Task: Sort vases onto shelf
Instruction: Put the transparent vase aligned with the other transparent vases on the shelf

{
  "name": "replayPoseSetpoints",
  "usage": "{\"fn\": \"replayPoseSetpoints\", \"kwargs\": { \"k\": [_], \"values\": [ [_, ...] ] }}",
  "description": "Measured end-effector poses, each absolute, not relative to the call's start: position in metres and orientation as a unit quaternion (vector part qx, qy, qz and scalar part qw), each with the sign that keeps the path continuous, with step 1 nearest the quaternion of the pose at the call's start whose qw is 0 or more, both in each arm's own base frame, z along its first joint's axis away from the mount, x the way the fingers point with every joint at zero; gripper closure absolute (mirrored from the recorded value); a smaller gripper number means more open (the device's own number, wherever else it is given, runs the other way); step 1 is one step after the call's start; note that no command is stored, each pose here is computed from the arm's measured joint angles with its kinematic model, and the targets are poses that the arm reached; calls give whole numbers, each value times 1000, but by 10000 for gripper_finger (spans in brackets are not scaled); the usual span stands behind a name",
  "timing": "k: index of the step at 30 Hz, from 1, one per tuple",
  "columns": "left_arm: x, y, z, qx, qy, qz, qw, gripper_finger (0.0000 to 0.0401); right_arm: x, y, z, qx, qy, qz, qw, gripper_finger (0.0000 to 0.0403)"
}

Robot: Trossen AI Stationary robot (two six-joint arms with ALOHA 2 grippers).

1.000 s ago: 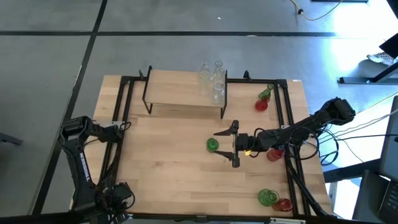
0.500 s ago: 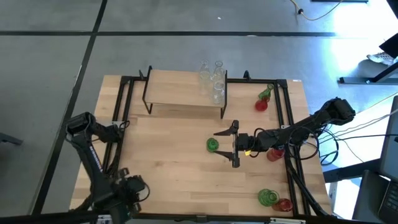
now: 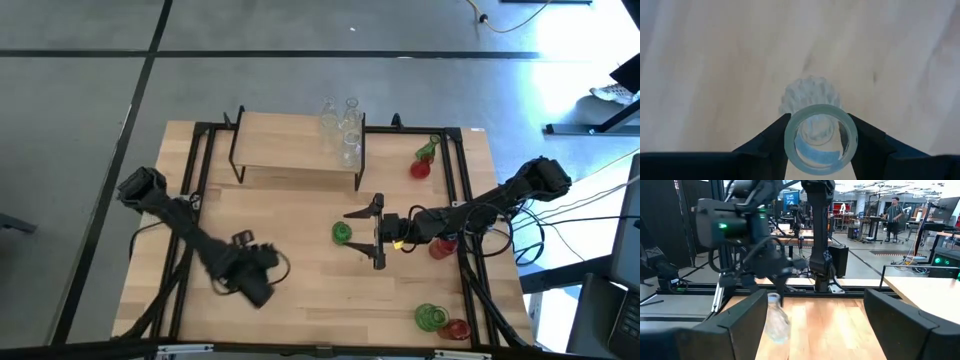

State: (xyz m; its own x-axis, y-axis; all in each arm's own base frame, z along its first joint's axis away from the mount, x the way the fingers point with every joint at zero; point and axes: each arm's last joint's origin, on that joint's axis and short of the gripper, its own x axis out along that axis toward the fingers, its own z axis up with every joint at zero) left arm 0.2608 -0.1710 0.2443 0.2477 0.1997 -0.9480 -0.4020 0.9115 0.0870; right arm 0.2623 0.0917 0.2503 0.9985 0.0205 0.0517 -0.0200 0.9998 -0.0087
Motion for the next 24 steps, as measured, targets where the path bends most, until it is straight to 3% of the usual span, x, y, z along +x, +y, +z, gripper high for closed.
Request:
{"fn": "replayPoseSetpoints", "kwargs": {
  "k": [5, 13, 24],
  "values": [
    [287, -141, 245, -84, 562, 192, 800, 240, 262, 92, 250, -4, -26, 10, 1000, 87],
    [318, -102, 248, -66, 547, 114, 827, 239, 262, 92, 250, -4, -24, 10, 1000, 87],
    [332, -62, 247, -91, 549, 103, 825, 239, 262, 92, 250, -6, -24, 10, 1000, 87]
  ]
}}
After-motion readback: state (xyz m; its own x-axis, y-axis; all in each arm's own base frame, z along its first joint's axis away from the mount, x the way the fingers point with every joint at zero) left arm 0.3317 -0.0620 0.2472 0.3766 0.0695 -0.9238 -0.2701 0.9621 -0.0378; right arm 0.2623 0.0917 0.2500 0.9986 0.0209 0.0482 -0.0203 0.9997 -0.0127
